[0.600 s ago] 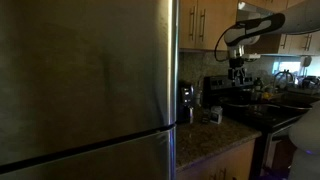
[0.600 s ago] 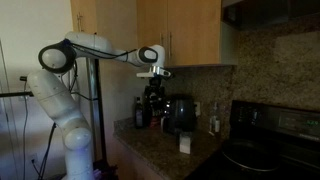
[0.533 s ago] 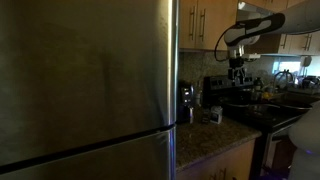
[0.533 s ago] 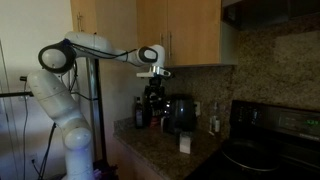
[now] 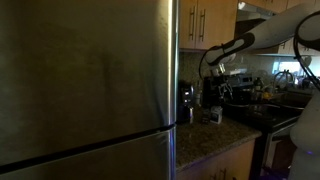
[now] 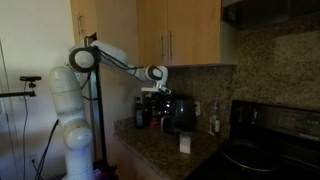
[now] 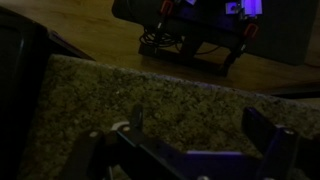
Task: Turn off the air fryer
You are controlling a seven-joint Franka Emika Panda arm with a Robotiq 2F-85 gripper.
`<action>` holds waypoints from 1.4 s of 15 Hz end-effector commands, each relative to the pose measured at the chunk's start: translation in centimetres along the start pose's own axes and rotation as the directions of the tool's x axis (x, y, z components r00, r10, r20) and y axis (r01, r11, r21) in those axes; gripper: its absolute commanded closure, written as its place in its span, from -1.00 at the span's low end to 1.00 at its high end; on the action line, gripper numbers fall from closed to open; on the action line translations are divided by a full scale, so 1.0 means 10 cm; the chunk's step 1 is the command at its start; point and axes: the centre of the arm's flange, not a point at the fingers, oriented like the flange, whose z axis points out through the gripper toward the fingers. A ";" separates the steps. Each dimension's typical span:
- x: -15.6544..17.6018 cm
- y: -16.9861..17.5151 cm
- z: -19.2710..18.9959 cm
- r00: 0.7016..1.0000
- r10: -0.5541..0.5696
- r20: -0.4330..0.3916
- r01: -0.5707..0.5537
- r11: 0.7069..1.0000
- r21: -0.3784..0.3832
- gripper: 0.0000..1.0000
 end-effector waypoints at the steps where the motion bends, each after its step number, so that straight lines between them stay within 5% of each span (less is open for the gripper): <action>1: 0.54 -0.39 0.33 0.995 -0.025 -0.099 0.027 0.999 0.020 -1.00; 6: 0.27 -0.89 0.17 0.928 -0.007 -0.372 0.027 0.998 0.050 -1.00; 7: 0.26 -0.90 0.12 0.916 -0.005 -0.401 0.018 0.999 0.029 -1.00; 8: 0.48 -0.81 0.08 0.943 -0.017 -0.332 0.033 0.999 0.041 -1.00; 12: 0.41 -0.86 0.04 0.902 -0.010 -0.432 0.030 0.999 0.040 -1.00; 16: 0.62 -1.19 0.15 0.748 -0.043 -0.662 0.098 0.994 0.046 -1.00; 21: 0.71 -1.34 0.01 0.531 -0.058 -0.845 0.092 0.996 -0.011 -1.00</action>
